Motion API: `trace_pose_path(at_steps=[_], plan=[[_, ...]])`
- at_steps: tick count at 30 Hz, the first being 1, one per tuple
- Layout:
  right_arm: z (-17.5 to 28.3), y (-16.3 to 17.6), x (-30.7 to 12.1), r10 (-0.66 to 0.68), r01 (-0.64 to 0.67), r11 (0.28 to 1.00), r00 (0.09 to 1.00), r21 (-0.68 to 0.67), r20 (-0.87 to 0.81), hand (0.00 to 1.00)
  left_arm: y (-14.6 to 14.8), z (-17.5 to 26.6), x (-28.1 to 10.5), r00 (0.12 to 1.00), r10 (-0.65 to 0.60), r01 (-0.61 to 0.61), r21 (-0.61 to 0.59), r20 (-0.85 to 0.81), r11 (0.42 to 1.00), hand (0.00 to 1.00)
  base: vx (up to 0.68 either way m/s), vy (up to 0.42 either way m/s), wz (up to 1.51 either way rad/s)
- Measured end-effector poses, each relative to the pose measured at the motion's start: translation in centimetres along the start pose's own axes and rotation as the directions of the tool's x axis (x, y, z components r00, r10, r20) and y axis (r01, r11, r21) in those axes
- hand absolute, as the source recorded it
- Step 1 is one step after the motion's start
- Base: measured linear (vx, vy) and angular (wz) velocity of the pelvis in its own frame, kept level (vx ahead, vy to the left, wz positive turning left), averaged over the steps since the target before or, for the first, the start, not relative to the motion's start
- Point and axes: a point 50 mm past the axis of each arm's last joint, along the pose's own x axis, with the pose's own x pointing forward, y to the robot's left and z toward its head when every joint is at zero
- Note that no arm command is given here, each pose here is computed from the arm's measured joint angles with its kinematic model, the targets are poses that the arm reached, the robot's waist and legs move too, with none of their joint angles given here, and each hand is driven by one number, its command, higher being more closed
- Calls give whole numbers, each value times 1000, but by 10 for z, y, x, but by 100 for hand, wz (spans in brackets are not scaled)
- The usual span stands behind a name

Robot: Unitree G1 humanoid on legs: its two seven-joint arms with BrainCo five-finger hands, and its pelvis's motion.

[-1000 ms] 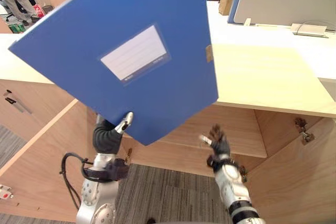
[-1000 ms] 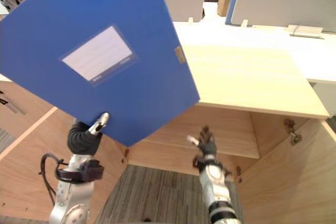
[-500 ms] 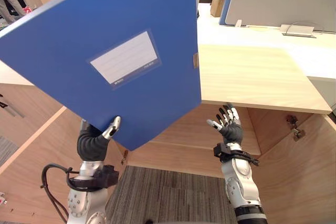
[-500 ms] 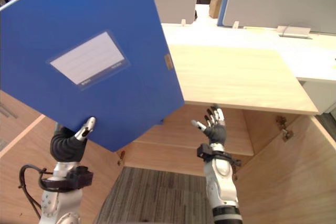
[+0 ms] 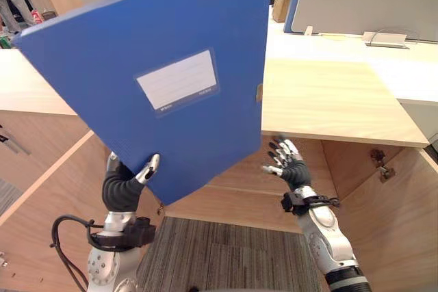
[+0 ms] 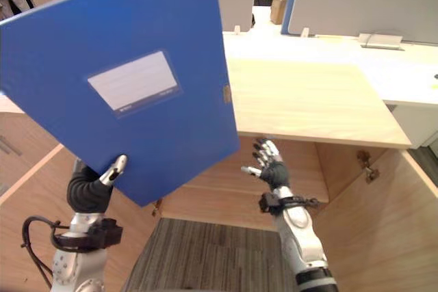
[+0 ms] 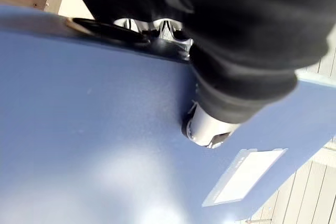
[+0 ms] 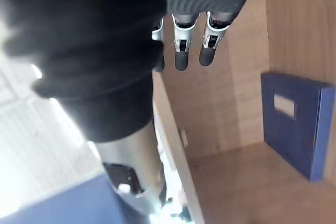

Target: Walk over to the cabinet, pick up the folder, carry it to the office cabinet, place the folder inside the office cabinet, then close the office cabinet door

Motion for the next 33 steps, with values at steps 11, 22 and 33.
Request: trace_pose_path(at_steps=[11,22,33], plan=[[-132,-14,-64,-57,-4,996,769,-94,-636,0,1,0,1,1000,-16,16,12,-4,1000,100,-4,3,-2],[-19,-36,-42,46,-42,999,984,26,-169,0,14,9,4,999,-28,26,99,19,995,100,-19,4,-5],[87,-34,-35,126,-191,974,908,126,400,0,20,15,3,998,-45,39,126,44,991,100,-4,1,-1]])
